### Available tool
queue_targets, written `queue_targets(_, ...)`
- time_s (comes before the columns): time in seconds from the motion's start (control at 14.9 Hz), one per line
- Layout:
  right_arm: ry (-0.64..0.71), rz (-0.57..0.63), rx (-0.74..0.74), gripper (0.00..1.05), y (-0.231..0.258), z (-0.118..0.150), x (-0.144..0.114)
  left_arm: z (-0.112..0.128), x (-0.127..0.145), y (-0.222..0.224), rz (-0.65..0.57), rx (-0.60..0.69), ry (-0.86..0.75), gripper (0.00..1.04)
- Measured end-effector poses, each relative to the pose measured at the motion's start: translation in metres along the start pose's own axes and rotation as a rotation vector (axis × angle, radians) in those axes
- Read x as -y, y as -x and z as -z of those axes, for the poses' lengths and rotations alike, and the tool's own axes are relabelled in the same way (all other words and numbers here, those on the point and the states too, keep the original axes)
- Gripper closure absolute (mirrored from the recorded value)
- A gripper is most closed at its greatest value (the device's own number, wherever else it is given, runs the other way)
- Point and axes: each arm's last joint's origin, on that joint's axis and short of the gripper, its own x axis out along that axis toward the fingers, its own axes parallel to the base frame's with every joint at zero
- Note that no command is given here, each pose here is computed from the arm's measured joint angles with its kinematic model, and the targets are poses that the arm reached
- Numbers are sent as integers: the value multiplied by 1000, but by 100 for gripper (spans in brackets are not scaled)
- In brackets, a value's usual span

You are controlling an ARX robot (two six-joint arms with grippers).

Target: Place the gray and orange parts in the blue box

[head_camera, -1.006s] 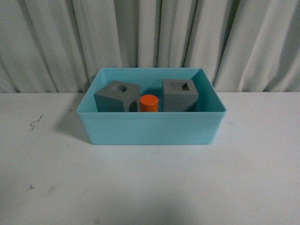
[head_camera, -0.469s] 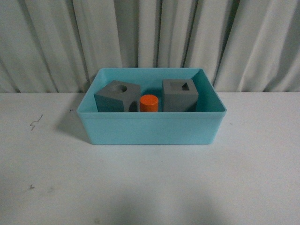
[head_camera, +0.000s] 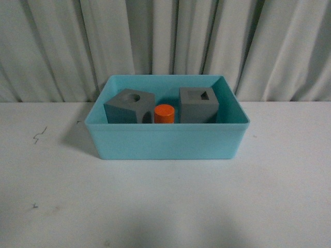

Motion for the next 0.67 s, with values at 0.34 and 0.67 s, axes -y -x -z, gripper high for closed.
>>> queue_targets(0.34, 0, 0, 0, 6, 0, 0, 0, 0, 0, 0, 0, 0, 0, 7)
queue_targets(0.67, 0, 0, 0, 6, 0, 0, 0, 0, 0, 0, 0, 0, 0, 7)
